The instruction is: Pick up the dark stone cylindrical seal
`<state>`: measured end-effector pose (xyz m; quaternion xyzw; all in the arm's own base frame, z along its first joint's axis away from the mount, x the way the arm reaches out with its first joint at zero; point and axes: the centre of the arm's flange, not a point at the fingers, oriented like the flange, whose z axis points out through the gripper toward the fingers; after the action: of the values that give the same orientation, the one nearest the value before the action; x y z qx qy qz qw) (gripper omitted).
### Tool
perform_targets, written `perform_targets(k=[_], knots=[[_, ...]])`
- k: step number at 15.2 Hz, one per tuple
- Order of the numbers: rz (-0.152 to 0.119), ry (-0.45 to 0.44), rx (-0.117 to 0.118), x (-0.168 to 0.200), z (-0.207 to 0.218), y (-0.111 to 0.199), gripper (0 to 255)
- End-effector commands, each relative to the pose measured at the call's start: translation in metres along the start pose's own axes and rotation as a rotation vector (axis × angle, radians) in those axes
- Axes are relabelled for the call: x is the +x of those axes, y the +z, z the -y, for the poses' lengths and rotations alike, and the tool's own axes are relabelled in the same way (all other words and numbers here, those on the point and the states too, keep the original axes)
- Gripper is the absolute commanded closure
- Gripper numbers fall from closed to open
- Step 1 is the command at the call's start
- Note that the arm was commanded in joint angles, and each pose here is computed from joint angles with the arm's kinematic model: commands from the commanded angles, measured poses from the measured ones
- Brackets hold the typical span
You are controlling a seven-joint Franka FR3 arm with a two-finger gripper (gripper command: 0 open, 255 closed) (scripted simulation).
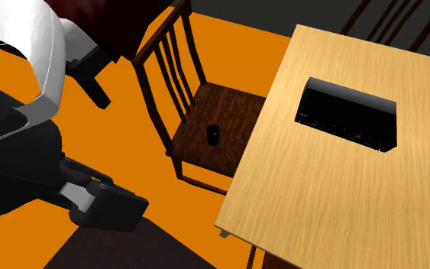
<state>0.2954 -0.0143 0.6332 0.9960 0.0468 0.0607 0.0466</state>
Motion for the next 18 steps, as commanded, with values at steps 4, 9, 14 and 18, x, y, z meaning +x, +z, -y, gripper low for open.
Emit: perform_targets(k=[4, 9, 14, 18], knots=[[0.011, 0.011, 0.005, 0.026, 0.006, 0.03, 0], [0.03, 0.028, 0.014, 0.07, 0.016, 0.081, 0], [0.048, 0.046, 0.022, 0.112, 0.025, 0.133, 0], [0.063, 0.06, 0.029, 0.146, 0.032, 0.175, 0]])
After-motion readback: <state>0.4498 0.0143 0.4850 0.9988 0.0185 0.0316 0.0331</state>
